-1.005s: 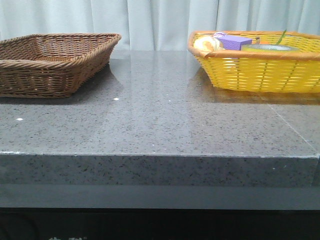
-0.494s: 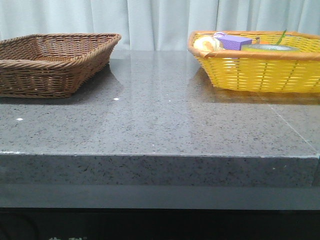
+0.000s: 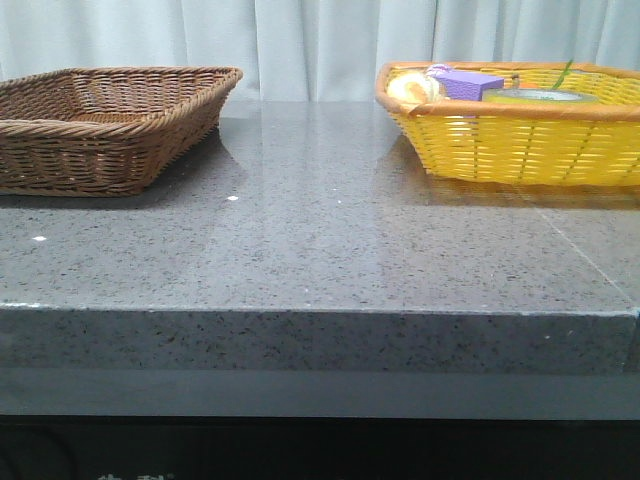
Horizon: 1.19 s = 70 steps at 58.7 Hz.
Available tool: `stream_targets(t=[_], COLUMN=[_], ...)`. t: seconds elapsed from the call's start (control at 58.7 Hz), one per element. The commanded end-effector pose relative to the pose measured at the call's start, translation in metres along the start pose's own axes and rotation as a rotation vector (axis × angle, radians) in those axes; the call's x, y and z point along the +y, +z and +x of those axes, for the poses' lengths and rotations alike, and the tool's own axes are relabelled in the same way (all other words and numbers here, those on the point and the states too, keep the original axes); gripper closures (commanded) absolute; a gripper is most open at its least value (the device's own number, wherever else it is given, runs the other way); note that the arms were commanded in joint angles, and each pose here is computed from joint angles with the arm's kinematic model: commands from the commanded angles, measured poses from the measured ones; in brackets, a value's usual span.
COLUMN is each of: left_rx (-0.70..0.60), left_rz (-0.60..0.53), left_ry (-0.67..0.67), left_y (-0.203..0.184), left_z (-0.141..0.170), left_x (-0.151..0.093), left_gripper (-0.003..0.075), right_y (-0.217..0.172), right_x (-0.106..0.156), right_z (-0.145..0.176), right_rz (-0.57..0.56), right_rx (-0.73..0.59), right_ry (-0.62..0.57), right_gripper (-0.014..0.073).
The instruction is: Transfer tape with both arms
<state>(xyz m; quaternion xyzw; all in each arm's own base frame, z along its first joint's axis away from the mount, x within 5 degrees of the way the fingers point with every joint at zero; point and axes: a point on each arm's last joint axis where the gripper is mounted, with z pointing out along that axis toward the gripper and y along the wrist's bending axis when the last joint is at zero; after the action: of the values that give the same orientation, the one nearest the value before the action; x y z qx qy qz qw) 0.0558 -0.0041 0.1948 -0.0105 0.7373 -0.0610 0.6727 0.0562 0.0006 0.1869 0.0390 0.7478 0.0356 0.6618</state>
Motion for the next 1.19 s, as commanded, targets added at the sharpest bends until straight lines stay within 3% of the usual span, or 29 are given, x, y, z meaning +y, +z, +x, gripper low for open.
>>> stream_targets(t=[0.0, 0.511, 0.647, 0.886, 1.175], left_rx=[-0.066, -0.068, -0.143, -0.24, -0.03], left_rz=[0.01, 0.01, 0.02, 0.025, -0.007], left_ry=[-0.01, -0.01, -0.01, 0.01, 0.018], left_y=[0.001, 0.001, 0.0, -0.013, 0.02], left_z=[0.004, 0.004, -0.004, -0.067, -0.14], left_x=[0.0, 0.0, -0.001, -0.007, -0.014], left_gripper=[0.074, 0.074, 0.074, 0.074, 0.074], right_y=[-0.005, -0.005, -0.006, -0.023, -0.007], right_x=[0.001, 0.001, 0.001, 0.008, 0.017], right_z=[-0.017, -0.017, -0.023, -0.076, -0.154], right_rz=[-0.003, -0.003, -0.007, -0.034, -0.032], right_rx=[-0.129, -0.133, -0.188, -0.279, -0.193], right_ry=[-0.011, -0.011, 0.011, 0.055, 0.054], right_gripper=[0.0716, 0.0716, 0.0716, 0.0715, 0.0713])
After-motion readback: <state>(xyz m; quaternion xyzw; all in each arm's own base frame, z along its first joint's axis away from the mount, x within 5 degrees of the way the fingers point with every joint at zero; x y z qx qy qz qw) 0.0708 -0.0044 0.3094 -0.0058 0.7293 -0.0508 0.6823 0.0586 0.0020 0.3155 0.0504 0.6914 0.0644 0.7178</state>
